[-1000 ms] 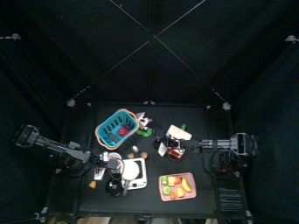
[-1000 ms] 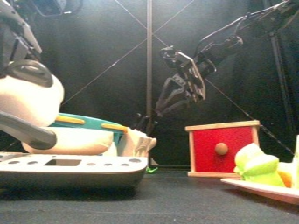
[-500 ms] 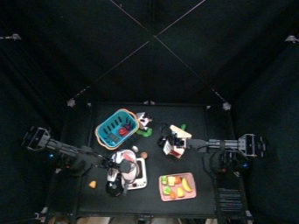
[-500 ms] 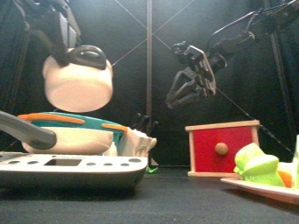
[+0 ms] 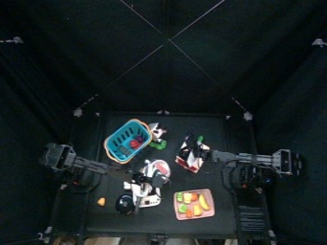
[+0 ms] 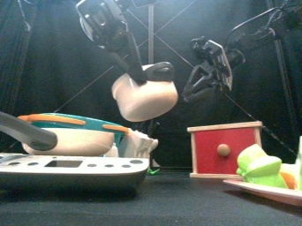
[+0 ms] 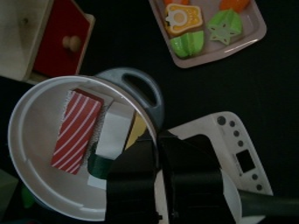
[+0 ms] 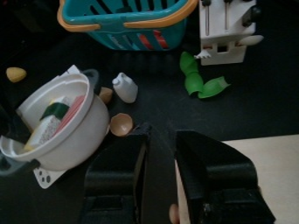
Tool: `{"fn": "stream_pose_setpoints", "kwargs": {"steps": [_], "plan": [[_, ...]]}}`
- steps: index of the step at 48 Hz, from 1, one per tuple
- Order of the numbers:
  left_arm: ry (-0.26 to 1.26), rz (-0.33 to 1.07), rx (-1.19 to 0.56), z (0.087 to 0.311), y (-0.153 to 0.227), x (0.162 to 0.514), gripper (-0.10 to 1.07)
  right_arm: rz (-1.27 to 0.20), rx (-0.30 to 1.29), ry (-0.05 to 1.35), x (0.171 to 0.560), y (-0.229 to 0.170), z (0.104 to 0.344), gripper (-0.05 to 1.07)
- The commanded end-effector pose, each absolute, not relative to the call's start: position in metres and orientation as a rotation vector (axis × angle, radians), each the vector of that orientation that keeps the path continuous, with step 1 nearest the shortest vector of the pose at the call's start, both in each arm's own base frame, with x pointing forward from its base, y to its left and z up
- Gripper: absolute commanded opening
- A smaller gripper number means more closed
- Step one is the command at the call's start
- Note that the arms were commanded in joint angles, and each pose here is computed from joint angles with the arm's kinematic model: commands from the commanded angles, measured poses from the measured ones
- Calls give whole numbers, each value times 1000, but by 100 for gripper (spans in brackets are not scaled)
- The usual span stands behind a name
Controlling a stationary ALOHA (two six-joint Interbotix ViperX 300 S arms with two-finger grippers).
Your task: Place pot in front of drawer
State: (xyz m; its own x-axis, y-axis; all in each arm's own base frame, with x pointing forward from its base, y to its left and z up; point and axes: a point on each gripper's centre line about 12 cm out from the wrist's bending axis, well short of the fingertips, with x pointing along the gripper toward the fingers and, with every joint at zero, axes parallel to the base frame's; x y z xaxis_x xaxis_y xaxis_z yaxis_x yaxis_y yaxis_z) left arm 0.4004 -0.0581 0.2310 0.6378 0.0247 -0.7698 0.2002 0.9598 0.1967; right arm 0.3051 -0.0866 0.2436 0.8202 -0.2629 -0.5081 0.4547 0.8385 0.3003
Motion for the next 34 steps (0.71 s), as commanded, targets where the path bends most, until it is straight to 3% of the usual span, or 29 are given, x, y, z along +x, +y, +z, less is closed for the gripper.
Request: {"fn": "stream_pose_setpoints", "kwargs": {"steps": [1,13,34], "plan": [[834,-95,285,241,-59,423,26,-396,431,419,299,-88,258,66],[869,-86,295,218,-61,459,26,-400,445,406,289,-87,259,66],[930,-80,294,175,-53,476,29,-396,447,407,288,-86,255,66]]}}
